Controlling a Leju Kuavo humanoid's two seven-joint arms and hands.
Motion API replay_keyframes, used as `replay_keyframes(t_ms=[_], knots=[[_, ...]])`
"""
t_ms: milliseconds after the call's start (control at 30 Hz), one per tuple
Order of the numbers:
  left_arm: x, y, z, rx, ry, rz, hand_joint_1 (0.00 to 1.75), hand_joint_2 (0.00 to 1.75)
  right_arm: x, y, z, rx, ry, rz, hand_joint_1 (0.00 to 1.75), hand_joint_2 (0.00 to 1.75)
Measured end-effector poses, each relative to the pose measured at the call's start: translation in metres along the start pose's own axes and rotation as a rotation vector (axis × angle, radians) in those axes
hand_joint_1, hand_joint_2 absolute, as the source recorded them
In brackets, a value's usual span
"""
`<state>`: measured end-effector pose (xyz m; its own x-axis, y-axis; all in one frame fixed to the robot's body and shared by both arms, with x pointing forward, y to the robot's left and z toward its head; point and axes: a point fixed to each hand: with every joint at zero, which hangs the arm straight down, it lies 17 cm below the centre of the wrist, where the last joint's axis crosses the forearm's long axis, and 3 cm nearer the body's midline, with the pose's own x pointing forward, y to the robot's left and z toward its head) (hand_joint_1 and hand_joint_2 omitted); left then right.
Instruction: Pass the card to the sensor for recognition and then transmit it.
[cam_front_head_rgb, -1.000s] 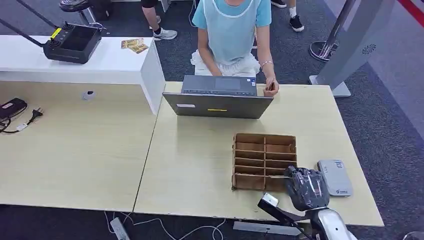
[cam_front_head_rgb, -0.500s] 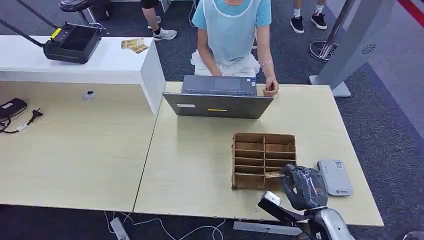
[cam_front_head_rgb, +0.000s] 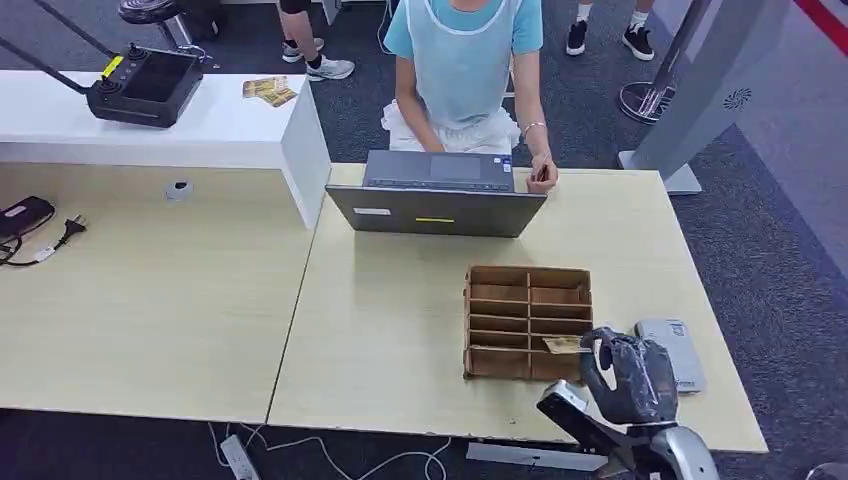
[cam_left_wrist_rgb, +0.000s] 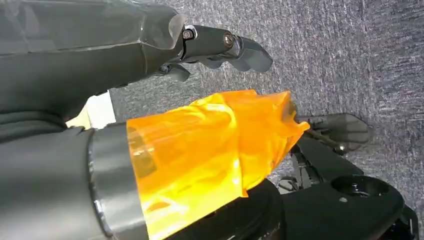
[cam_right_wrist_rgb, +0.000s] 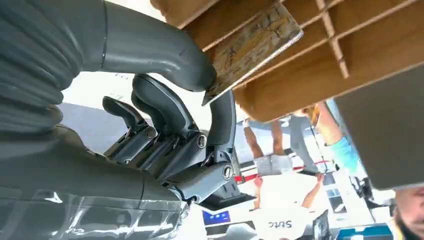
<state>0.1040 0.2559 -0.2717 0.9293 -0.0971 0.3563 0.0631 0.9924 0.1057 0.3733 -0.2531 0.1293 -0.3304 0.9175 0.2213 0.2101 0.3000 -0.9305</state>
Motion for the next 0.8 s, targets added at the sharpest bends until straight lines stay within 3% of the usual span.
replay_keyframes(t_ms=[300, 800], knots=[[0.0, 0.0, 0.0, 0.005, -0.004, 0.024, 0.0, 0.0, -0.006, -0.02, 0.0, -0.056, 0.015, -0.06, 1.75, 1.75], [0.002, 0.0, 0.001, 0.023, -0.007, 0.124, 0.0, 0.0, 0.027, -0.037, -0.008, -0.087, -0.102, -0.282, 1.75, 1.75]])
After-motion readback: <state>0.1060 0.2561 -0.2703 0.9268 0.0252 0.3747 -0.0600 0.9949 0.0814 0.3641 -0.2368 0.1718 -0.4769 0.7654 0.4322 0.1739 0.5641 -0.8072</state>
